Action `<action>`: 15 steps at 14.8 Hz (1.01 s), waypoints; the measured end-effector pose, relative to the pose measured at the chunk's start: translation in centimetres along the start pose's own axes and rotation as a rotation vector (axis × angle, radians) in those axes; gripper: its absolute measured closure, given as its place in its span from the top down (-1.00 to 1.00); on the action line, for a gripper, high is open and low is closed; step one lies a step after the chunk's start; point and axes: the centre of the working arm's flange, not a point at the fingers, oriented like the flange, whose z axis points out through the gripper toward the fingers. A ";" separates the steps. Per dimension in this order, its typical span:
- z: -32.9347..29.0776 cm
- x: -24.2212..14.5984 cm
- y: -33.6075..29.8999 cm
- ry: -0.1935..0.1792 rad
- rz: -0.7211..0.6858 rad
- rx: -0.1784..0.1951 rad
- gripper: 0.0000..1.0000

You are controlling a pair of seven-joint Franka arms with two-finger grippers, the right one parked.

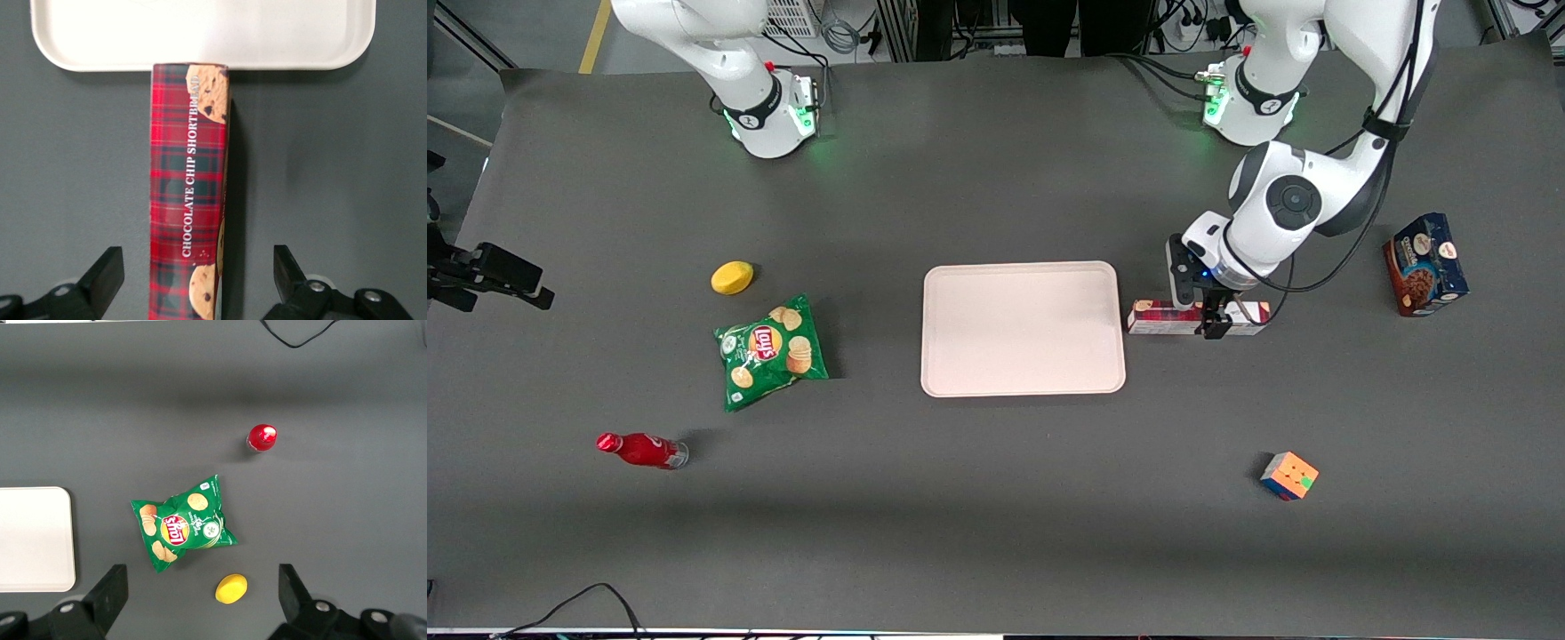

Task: Place red cookie box on tray
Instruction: 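Lower the left gripper and close it on the cookie box end, then lift the cookie box upright and pull it away from the tray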

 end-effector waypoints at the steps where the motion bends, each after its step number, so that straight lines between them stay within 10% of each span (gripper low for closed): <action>1: 0.2 0.0 0.0 0.000 0.000 -0.004 1.00; 11: 2.6 -0.4 0.2 0.007 0.002 -0.020 0.81; 15: 2.7 -1.0 -0.1 0.005 -0.007 -0.019 -0.03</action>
